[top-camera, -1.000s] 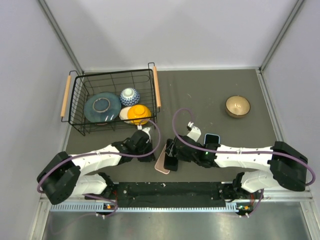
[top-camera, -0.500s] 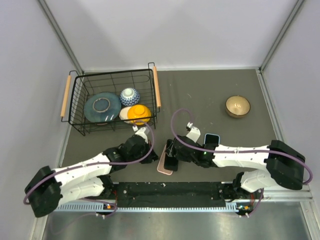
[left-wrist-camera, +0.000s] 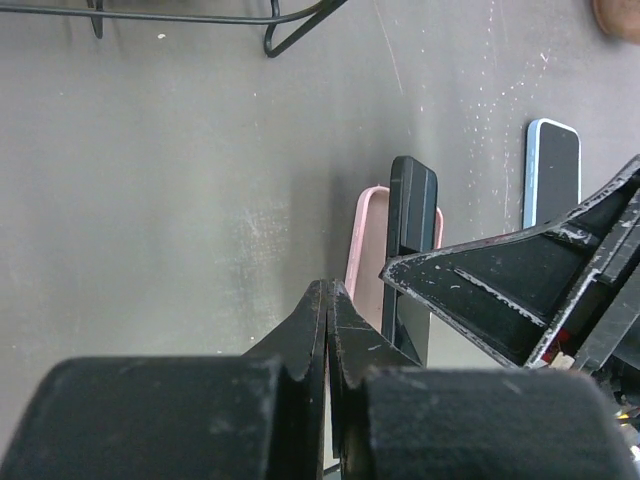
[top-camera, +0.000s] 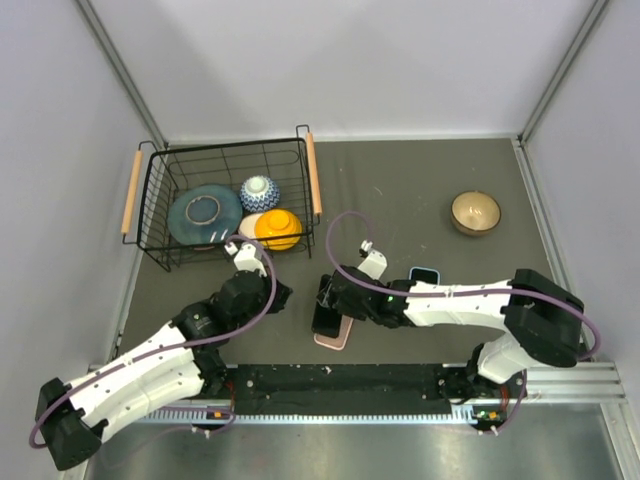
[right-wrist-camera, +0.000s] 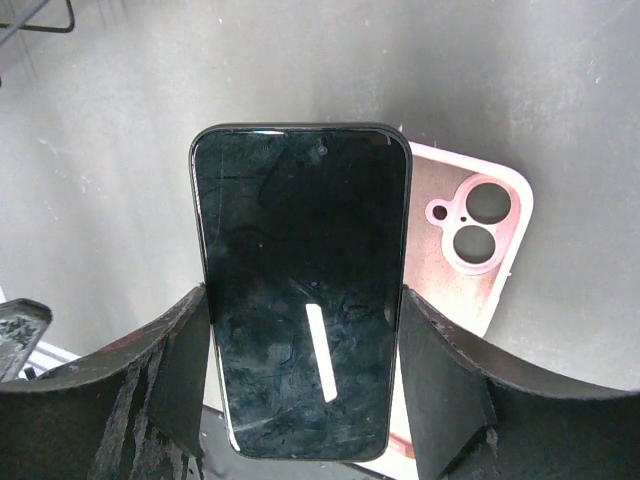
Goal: Put the phone into the phone case
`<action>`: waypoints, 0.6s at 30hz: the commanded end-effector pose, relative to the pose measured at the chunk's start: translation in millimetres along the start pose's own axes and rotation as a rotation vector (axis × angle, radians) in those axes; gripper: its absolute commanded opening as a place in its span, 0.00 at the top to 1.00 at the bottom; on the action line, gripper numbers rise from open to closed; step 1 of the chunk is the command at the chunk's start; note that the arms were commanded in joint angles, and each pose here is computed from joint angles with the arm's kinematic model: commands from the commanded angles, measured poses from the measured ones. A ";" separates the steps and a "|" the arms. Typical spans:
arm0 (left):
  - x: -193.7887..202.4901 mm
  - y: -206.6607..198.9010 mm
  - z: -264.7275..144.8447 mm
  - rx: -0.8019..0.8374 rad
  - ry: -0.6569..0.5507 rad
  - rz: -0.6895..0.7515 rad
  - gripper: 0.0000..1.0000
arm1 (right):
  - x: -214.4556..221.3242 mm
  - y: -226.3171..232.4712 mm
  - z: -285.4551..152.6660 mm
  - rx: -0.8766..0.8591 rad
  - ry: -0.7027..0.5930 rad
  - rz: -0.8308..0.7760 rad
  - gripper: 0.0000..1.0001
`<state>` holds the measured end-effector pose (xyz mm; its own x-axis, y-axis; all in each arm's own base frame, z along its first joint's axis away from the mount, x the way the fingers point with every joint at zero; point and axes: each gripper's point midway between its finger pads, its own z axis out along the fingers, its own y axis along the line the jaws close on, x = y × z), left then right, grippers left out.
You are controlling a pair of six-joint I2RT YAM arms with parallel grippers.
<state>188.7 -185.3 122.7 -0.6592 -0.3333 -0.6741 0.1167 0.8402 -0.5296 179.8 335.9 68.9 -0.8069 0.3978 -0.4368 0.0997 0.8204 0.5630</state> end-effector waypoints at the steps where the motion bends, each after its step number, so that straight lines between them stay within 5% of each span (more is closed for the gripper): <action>1: -7.2 1.1 -3.3 0.008 -0.021 0.063 1.00 | 1.8 25.2 -0.9 -0.036 -0.013 0.049 0.69; 14: 9.2 0.3 2.1 0.061 0.013 0.055 1.00 | 13.5 -5.0 -4.7 0.135 -0.039 -0.030 0.63; 18: 15.8 -0.8 5.2 0.066 0.045 0.057 0.86 | 14.6 -12.8 -3.0 0.188 -0.048 -0.045 0.57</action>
<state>179.1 -182.2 103.5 -0.6872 -0.2528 -0.6811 0.1704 0.8553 -0.4893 160.4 321.4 44.8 -0.8153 0.3498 -0.4615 0.1595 0.9017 0.4018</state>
